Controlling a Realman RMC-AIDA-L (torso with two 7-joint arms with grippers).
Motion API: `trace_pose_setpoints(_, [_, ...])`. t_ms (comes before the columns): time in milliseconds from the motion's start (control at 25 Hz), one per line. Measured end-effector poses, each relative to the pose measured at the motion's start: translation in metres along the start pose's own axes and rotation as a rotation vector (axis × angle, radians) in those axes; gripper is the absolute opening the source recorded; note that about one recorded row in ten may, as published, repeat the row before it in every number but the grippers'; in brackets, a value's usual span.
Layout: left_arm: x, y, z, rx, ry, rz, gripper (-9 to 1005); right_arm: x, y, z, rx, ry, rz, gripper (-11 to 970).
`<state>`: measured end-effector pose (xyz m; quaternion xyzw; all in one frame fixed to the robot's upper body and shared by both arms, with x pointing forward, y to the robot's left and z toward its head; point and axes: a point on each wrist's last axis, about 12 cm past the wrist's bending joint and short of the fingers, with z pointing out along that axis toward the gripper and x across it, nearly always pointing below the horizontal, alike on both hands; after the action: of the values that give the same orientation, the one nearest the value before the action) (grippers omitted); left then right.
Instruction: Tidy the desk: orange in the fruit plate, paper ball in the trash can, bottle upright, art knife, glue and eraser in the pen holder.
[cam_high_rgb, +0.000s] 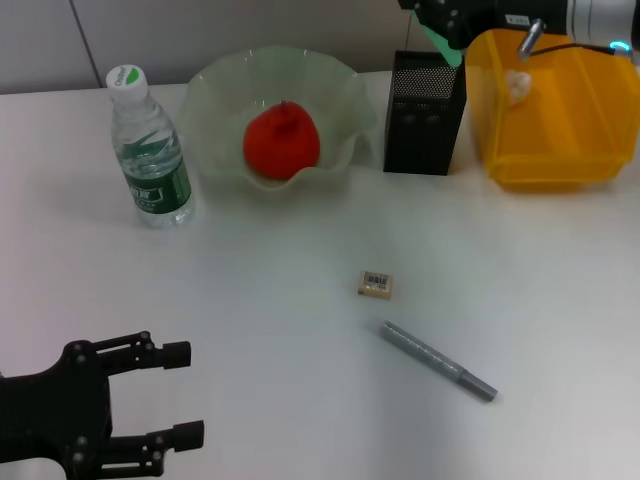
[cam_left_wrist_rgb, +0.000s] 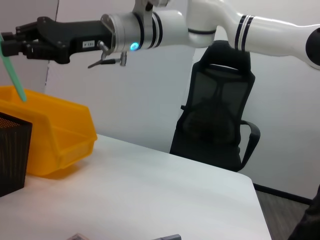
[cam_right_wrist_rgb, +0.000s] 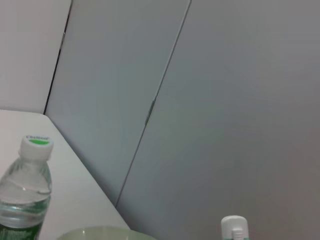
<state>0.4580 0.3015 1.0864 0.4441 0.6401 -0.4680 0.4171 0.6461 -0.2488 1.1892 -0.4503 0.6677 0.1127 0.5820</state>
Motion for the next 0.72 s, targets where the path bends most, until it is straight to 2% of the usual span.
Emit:
trace_pose_setpoints(160, [0.000,0.000,0.002,-0.002,-0.004,-0.003,783,0.016,0.000,0.004,0.017,-0.029,-0.006,158])
trace_pose_setpoints(720, [-0.004,0.001,0.003,0.014,-0.007,-0.001,782,0.041,0.002,0.016,0.063,-0.050,0.040,159])
